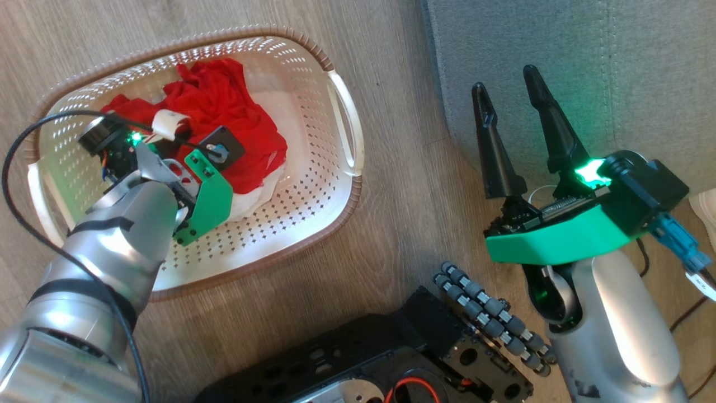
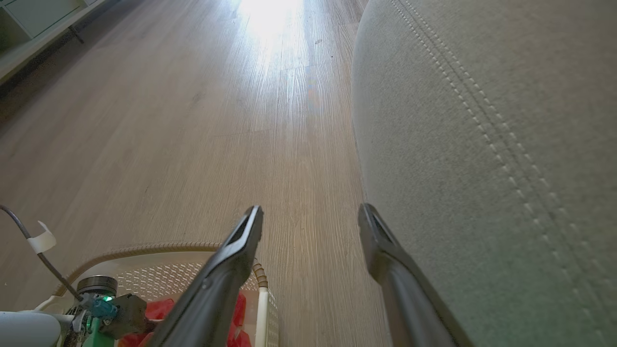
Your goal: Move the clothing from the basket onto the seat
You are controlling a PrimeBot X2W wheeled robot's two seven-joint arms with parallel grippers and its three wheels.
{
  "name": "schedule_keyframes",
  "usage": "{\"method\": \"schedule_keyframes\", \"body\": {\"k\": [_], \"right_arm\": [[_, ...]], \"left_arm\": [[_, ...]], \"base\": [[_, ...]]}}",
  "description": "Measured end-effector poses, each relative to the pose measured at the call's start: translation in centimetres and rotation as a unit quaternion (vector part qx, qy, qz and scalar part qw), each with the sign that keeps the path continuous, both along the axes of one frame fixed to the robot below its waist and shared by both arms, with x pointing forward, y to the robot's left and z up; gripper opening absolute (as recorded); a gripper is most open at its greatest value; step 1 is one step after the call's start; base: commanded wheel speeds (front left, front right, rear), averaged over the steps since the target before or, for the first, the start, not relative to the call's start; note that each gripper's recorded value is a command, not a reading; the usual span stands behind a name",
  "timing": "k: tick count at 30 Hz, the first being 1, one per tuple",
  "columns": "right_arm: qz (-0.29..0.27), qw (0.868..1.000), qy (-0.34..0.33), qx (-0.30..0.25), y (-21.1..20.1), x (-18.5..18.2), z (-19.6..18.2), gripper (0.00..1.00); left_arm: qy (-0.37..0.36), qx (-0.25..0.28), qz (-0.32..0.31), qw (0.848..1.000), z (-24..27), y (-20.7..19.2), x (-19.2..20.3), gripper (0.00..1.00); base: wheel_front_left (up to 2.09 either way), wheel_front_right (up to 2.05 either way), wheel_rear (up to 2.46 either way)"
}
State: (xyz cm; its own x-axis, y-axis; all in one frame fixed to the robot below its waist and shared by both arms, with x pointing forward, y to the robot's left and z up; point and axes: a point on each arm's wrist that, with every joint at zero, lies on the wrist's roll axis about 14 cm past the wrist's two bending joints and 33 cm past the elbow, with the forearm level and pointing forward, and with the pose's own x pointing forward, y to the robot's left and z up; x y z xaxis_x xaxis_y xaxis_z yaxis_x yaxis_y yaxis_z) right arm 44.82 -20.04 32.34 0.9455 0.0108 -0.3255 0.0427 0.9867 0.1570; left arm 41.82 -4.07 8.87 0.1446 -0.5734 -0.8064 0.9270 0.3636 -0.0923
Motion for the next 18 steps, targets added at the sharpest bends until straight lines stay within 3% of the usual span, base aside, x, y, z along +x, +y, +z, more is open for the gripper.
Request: {"method": "schedule_keyframes", "body": {"k": [3,4,5,6,7,18], "right_arm": [[-0.001,1.000,0.001,-0.001,-0.04,-0.07,-0.05,1.00],[0.000,1.000,0.002,0.000,-0.02,-0.07,-0.12,1.00],[0.000,1.000,0.002,0.001,0.02,-0.07,-0.18,1.00],[0.000,1.000,0.003,0.001,0.07,-0.07,-0.23,1.00],[0.001,1.000,0.003,0.002,0.11,-0.06,-0.27,1.00],[0.011,1.000,-0.003,0.010,0.88,0.59,-0.19,1.00]], "left_arm": [[0.009,0.009,0.007,1.000,-0.30,0.25,-0.13,1.00],[0.013,0.012,0.010,1.000,-0.41,0.34,-0.21,0.52],[0.019,0.014,0.015,1.000,-0.51,0.46,-0.31,0.26],[0.026,0.015,0.020,0.999,-0.59,0.56,-0.41,0.26],[0.030,0.015,0.027,0.999,-0.63,0.65,-0.40,0.00],[0.034,-0.001,0.063,0.997,0.19,1.01,0.01,0.00]], "base": [[0.00,0.00,0.00],[0.00,0.00,0.00],[0.00,0.00,0.00],[0.00,0.00,0.00],[0.00,0.00,0.00],[0.00,0.00,0.00]]}}
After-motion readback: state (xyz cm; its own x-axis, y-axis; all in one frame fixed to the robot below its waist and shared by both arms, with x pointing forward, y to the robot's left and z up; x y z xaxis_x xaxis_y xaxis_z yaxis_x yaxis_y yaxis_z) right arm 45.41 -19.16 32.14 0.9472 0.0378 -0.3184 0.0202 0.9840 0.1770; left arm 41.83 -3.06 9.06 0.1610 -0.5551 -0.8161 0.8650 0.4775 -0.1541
